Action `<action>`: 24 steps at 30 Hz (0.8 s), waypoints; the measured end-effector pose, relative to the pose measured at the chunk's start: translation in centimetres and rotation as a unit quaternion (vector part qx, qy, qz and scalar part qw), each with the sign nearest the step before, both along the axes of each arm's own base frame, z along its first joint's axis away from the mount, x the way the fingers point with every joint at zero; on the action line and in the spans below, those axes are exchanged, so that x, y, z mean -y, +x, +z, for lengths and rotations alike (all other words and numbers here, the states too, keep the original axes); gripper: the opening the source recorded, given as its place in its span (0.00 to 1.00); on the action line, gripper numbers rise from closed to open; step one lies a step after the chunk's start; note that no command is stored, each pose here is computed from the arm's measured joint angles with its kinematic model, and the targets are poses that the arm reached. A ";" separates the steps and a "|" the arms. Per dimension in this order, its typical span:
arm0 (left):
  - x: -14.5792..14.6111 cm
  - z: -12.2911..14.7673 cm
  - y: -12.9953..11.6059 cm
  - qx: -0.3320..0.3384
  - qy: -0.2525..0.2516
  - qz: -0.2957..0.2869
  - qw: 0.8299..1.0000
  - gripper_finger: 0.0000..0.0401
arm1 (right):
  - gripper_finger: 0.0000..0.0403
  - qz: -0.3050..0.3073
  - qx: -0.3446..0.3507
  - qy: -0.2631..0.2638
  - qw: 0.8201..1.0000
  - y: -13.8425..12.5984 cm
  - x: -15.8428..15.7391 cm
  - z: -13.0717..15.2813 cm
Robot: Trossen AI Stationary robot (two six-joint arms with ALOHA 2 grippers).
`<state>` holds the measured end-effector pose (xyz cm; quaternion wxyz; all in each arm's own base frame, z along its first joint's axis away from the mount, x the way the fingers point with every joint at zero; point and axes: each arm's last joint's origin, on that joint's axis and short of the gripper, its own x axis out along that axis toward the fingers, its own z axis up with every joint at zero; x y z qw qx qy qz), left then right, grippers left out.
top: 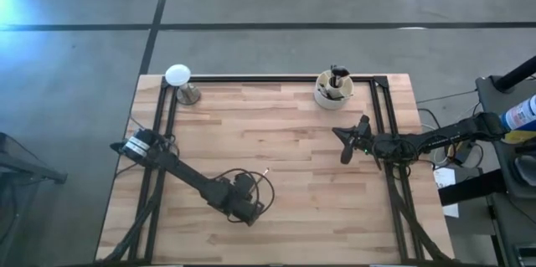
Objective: Put items in baskets/containers
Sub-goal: Put the black eyeshadow brush into the white pen organizer
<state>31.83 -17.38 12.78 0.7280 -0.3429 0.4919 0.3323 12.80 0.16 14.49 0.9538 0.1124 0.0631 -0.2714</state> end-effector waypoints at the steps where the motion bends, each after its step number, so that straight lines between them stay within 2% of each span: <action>1: 0.1 -0.1 0.0 0.001 -0.002 -0.003 1.000 0.02 | 0.02 0.000 0.000 0.000 1.000 0.0 0.0 0.0; 4: 0.5 0.1 0.0 0.013 0.005 -0.020 1.000 0.01 | 0.02 -0.001 0.001 0.002 1.000 0.0 0.0 0.0; 8: 1.2 0.9 -0.2 0.057 0.048 -0.035 0.997 0.00 | 0.02 0.001 0.002 0.004 1.000 0.0 0.0 0.0; 16: 1.8 1.3 -0.8 0.098 0.121 -0.041 0.987 0.00 | 0.02 0.005 0.011 0.019 1.000 0.0 0.0 0.0; 24: 1.6 1.6 -0.1 0.183 0.217 -0.032 0.958 0.00 | 0.02 0.059 0.026 0.043 0.997 0.2 -0.3 0.2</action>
